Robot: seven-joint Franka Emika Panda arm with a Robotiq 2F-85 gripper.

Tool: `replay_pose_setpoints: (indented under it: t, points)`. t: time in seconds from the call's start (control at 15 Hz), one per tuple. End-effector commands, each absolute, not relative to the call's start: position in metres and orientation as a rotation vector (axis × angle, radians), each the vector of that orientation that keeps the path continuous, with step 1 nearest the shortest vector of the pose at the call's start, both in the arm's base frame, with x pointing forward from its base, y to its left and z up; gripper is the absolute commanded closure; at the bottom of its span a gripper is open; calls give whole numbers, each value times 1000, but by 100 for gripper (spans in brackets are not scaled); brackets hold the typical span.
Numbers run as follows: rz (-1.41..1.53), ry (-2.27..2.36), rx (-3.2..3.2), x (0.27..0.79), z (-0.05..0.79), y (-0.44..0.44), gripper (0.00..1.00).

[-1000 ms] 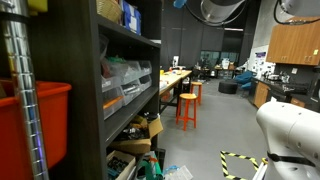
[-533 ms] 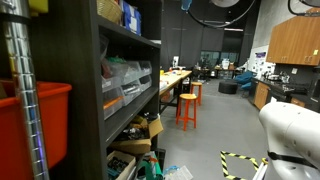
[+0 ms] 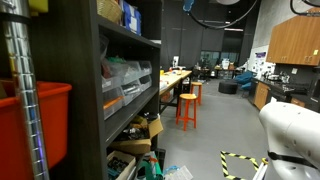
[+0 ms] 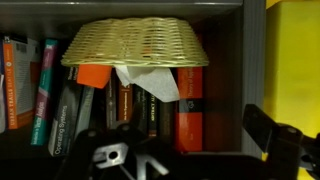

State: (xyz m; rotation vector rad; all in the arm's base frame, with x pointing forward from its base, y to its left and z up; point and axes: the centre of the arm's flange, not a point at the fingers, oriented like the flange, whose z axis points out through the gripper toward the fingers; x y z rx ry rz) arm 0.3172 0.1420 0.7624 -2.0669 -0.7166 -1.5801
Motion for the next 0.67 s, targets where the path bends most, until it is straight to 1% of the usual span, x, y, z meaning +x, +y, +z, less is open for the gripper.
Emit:
replay_pose_setpoints:
  t: [0.0, 0.33, 0.6]
  points:
    - [-1580, -716, -2067, 317, 762, 142, 0]
    - [-1483, -577, -2146, 338, 781, 140, 0]
    - [-1523, -466, -2117, 372, 808, 119, 0]
